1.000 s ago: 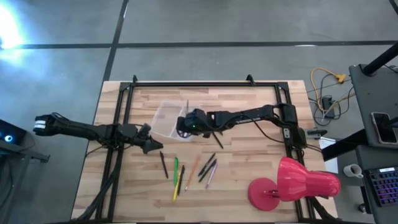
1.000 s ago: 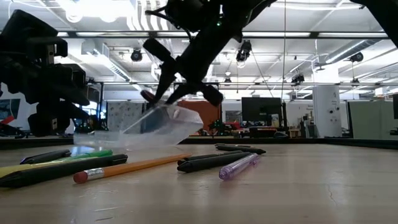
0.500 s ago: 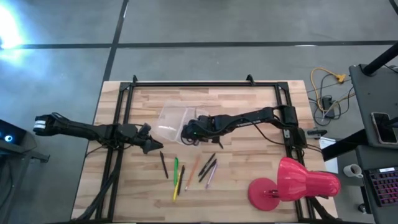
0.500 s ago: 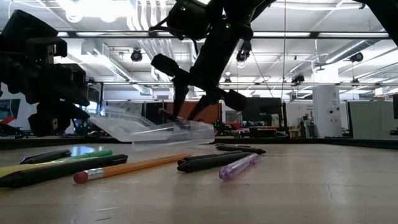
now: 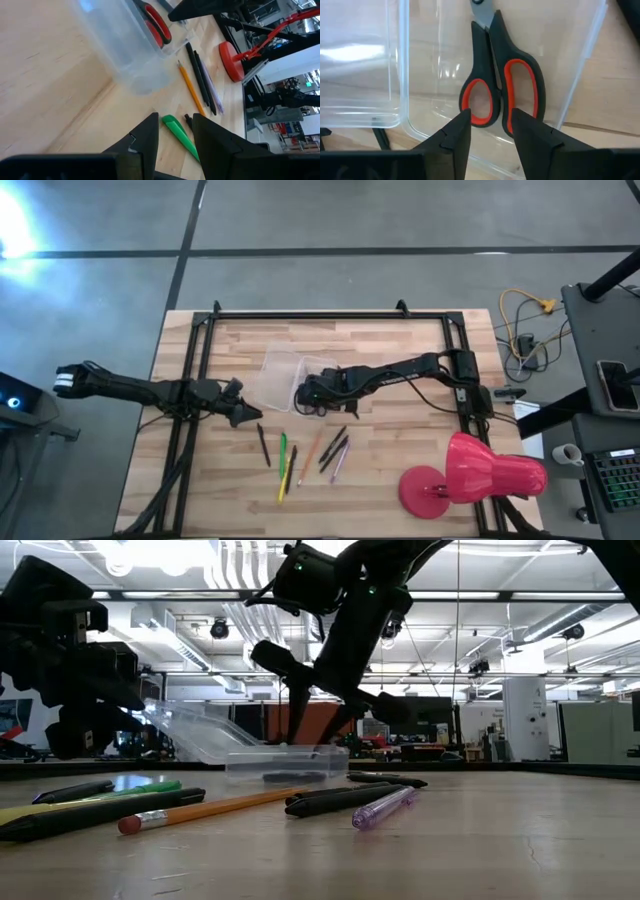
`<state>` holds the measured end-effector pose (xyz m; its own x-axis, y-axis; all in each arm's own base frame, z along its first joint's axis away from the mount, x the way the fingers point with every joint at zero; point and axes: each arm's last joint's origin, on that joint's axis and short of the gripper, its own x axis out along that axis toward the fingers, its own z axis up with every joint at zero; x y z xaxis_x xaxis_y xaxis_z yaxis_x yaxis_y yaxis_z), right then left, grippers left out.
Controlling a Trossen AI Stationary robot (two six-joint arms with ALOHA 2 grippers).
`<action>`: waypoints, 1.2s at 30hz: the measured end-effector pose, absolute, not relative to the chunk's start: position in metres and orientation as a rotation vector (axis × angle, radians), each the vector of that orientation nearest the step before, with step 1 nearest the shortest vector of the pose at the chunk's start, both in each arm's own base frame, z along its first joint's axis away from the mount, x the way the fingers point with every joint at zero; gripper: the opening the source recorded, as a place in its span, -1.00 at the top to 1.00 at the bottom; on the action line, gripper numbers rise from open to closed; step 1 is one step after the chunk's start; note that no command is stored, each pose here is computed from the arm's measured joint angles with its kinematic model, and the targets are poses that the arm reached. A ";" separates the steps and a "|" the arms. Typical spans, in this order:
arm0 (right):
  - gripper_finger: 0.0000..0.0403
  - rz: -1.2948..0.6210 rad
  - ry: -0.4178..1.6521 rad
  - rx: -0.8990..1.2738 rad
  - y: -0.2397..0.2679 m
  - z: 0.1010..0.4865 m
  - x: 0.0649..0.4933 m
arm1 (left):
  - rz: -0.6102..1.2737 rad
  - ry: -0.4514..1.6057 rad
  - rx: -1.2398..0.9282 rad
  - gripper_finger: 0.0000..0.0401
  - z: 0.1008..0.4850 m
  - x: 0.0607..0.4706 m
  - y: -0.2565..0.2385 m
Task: Pick & place school supplies into a supply box
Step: Put the brown pen into the transparent supply box
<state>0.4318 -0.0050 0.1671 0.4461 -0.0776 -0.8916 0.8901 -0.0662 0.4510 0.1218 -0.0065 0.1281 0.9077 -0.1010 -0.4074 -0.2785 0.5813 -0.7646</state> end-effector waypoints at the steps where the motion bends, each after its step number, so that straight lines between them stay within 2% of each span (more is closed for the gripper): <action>1: 0.32 -0.942 0.778 1.404 -0.005 0.167 0.432 | 0.111 0.436 -0.952 0.48 0.128 0.122 -0.006; 5: 0.29 -0.918 0.754 1.341 -0.006 0.175 0.433 | 0.129 0.426 -0.948 0.48 0.128 0.122 -0.006; 10: 0.29 -0.826 0.701 1.171 -0.008 0.215 0.425 | 0.129 0.426 -0.948 0.48 0.128 0.122 -0.006; 14: 0.29 -0.891 0.812 1.042 -0.009 0.232 0.401 | 0.130 0.426 -0.948 0.48 0.128 0.122 -0.006; 18: 0.29 -1.052 1.022 0.972 -0.011 0.225 0.373 | 0.154 0.413 -0.942 0.48 0.128 0.122 -0.005; 20: 0.29 -1.067 1.074 0.934 -0.011 0.221 0.369 | 0.157 0.411 -0.942 0.48 0.128 0.122 -0.005; 36: 0.29 -1.062 1.157 0.895 -0.009 0.192 0.378 | 0.171 0.402 -0.939 0.48 0.128 0.122 -0.004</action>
